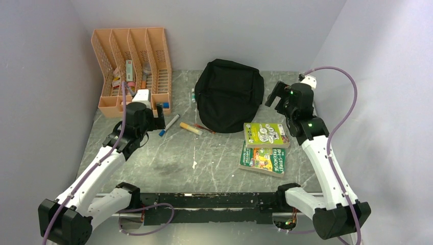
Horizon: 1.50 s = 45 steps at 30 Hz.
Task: Pack the student bag
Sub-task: Pick up the student bag at the center of the board.
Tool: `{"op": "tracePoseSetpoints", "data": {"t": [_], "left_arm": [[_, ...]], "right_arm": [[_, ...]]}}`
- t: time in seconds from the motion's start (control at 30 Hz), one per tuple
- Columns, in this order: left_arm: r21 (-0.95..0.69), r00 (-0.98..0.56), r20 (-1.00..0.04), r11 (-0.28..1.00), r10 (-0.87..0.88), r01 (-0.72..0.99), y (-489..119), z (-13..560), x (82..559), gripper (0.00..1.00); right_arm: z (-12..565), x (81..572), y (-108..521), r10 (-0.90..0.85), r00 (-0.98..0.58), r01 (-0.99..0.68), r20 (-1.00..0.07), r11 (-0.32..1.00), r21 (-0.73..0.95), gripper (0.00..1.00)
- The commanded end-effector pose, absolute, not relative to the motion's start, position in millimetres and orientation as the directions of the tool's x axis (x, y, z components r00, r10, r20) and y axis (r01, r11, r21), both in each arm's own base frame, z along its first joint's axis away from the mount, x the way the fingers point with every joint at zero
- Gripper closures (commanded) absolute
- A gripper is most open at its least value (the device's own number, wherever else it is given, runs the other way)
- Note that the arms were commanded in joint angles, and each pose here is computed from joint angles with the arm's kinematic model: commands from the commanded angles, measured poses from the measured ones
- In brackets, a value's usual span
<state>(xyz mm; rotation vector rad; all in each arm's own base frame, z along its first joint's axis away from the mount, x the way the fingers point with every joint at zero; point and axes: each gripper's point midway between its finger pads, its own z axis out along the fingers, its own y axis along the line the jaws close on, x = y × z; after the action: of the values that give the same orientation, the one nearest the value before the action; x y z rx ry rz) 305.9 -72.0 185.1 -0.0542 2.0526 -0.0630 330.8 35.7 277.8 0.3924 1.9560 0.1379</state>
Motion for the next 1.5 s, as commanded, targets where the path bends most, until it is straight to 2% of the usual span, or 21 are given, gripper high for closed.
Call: {"op": "tracePoseSetpoints", "data": {"t": [0.0,0.2,0.57,1.23,1.37,1.47], "left_arm": [[-0.081,-0.402,-0.911,0.996,-0.089,-0.036,-70.9,210.4,314.0,0.03],[-0.095,-0.412,-0.906,0.995,-0.094,-0.018,-75.0,208.5,314.8,0.03],[-0.11,-0.427,-0.899,0.994,-0.1,-0.001,-78.7,206.4,316.6,0.03],[-0.133,-0.445,-0.891,0.989,-0.091,0.065,-91.0,202.1,318.1,0.04],[-0.137,-0.451,-0.888,0.988,-0.089,0.076,-93.8,200.5,318.6,0.05],[-0.136,-0.454,-0.887,0.988,-0.087,0.077,-93.8,199.4,319.2,0.05]], "right_arm": [[263.0,334.6,41.7,0.365,-0.423,0.221,-0.829,0.929,0.296,0.04],[232.1,349.4,72.1,0.381,-0.537,0.148,-0.752,0.921,0.361,0.04],[156.5,384.4,105.9,0.35,-0.727,0.124,-0.591,0.913,0.388,0.04],[65.1,452.3,107.5,0.428,-0.758,0.29,-0.492,0.897,0.334,0.07],[46.2,457.7,109.8,0.424,-0.774,0.297,-0.469,0.899,0.323,0.12],[40.1,461.8,112.2,0.424,-0.777,0.291,-0.466,0.897,0.332,0.22]]}}
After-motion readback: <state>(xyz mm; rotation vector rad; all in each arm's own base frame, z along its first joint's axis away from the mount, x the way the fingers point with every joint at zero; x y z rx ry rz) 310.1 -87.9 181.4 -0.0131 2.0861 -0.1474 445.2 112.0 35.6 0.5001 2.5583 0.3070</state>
